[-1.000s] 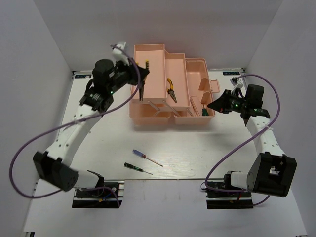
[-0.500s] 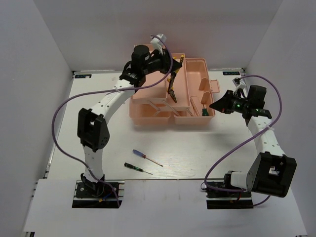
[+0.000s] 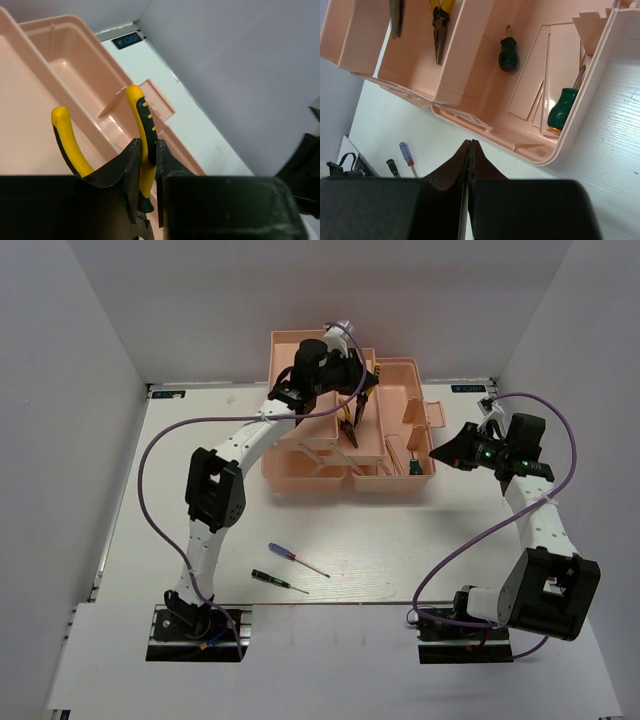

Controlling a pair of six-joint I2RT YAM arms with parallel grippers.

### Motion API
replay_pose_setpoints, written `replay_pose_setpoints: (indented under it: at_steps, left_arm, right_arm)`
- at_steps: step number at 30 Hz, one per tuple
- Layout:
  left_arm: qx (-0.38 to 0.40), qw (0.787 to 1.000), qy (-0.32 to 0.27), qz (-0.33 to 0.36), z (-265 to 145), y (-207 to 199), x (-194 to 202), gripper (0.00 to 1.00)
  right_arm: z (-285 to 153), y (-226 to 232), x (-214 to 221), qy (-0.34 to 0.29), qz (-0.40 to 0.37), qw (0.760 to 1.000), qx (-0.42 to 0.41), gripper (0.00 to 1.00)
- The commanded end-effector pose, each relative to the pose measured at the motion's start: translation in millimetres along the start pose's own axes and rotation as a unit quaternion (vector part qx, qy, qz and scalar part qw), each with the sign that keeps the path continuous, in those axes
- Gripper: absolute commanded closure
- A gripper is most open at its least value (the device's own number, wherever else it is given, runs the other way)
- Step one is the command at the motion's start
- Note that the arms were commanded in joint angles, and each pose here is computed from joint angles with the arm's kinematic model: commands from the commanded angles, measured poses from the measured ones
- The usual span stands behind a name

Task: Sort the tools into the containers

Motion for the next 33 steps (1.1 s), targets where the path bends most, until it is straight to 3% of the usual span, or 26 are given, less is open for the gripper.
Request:
replay_pose_setpoints:
  at_steps: [1,5,6,13,18,22,23,24,25,26,28,30,31,32,33]
  left_arm:
    - [-0.015,1.0,-0.019,0.017,1.8,-2.8,-17.7,0.93]
    - [-0.021,1.0,-0.002,0.016,7.4,1.5,-6.1,0.66]
    - [-0.021,1.0,-0.002,0.016,7.4,1.5,-6.1,0.53]
    - [-0.007,0.999,-0.012,0.031,5.0,-11.0,-18.8,0.31]
    - [0.042,0.997,-0.018,0.062,-9.5,-50.3,-36.7,0.29]
    - [0.076,0.989,-0.019,0.126,-39.6,-100.4,-47.4,0.6]
    - [0.087,0.986,-0.01,0.142,-48.0,-113.7,-42.7,0.82]
    - [0.075,0.984,0.009,0.161,-53.5,-102.3,-28.4,0.89]
    - [0.091,0.979,0.002,0.183,-79.9,-132.8,-33.3,0.94]
    - [0.079,0.977,0.037,0.197,-86.5,-117.5,-4.2,0.94]
    - [0.051,0.976,0.037,0.21,-113.2,-116.8,7.7,0.94]
    - [0.023,0.976,0.052,0.208,-152.8,-113.0,32.0,0.78]
    - [-0.013,0.977,0.048,0.208,-166.3,-104.3,38.1,0.7]
    - [-0.041,0.977,0.084,0.191,-179.1,-81.9,74.8,0.55]
    - [-0.059,0.98,0.081,0.17,-193.8,-76.7,82.0,0.47]
  right_arm:
    - [-1.5,-0.4,-2.0,-0.006,-0.009,1.0,-0.01,1.0]
    - [-1.9,-0.5,-1.7,-0.005,-0.003,1.0,-0.013,0.88]
    - [-1.9,-0.4,-1.5,-0.004,-0.001,1.0,-0.015,0.85]
    - [-1.2,6.6,-3.1,-0.004,0.003,0.999,-0.039,0.75]
    - [-4.1,28.6,-5.3,-0.001,-0.037,0.993,-0.108,0.78]
    - [-7.6,56.4,-3.8,0.007,-0.123,0.973,-0.197,0.88]
    - [-5.8,64.8,-6.6,0.012,-0.147,0.967,-0.206,0.9]
    - [-1.8,68.2,3.2,0.037,-0.184,0.963,-0.195,0.93]
    - [0.8,71.5,5.3,0.043,-0.198,0.96,-0.194,0.93]
    - [9.4,91.9,15.7,0.058,-0.222,0.948,-0.22,0.95]
    - [21.5,102.5,27.3,0.08,-0.267,0.937,-0.211,0.95]
    - [37.4,127.8,51.8,0.116,-0.304,0.917,-0.231,0.95]
    - [48.1,116.3,58.0,0.138,-0.327,0.915,-0.189,0.95]
    - [53.8,118.6,66.0,0.152,-0.338,0.911,-0.183,0.95]
    - [62.1,144.4,85.0,0.17,-0.365,0.891,-0.209,0.93]
Point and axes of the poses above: each gripper's point midway between its finger pads, its own z axis out along the fingers, its own y axis along the line the jaws close on, x = y × z, the point moved 2 cm from there along -z, back along the fingers, and after that the axes turned 9 degrees about -z, right-handed, at the moved point
